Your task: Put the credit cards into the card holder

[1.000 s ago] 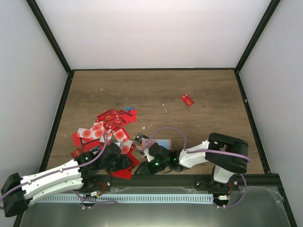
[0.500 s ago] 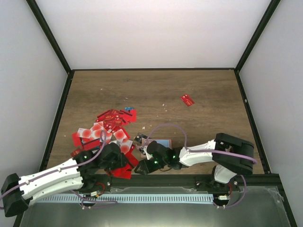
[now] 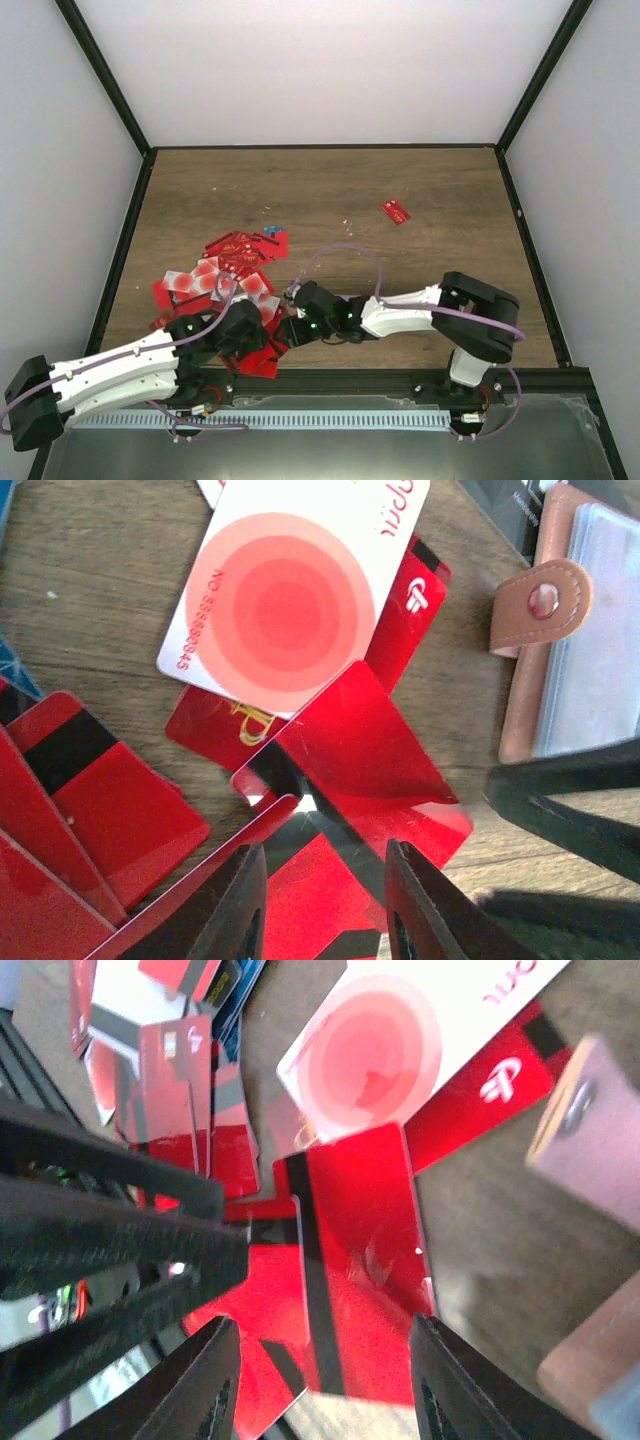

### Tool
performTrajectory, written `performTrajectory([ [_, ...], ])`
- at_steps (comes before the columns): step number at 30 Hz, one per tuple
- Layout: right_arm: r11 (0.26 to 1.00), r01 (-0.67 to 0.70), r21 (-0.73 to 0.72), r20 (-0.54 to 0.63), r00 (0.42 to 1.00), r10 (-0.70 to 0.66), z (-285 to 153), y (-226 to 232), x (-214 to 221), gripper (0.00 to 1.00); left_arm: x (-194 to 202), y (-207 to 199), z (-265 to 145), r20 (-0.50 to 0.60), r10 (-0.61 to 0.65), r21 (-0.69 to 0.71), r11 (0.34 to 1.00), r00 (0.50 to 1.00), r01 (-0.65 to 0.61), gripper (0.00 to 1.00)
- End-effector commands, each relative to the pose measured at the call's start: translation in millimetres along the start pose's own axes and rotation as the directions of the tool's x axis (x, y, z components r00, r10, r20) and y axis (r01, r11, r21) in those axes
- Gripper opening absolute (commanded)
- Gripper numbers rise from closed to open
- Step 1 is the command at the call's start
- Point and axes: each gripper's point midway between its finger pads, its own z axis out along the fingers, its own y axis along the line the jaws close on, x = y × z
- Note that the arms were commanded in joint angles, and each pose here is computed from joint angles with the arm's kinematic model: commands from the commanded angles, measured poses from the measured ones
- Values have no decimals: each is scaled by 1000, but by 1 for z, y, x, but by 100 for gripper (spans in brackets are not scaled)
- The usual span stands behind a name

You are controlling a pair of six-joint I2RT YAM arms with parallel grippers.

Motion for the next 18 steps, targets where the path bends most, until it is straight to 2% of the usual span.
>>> performTrajectory([
  [1,998,54,26,14,998,-54,9,-7,-20,49,-3,-11,7,14,22,35,999,1000,-23,33],
  [4,997,71,16,6,997,-71,15,-10,-28,49,-2,-4,15,13,30,0,1000,999,-30,30],
  [12,995,95,1,-34,995,-95,29,-19,-28,49,-4,15,20,41,11,-79,997,999,-8,31],
  [18,994,86,-62,-84,992,-92,35,-14,-18,48,-1,16,27,42,9,-57,998,999,-6,33],
])
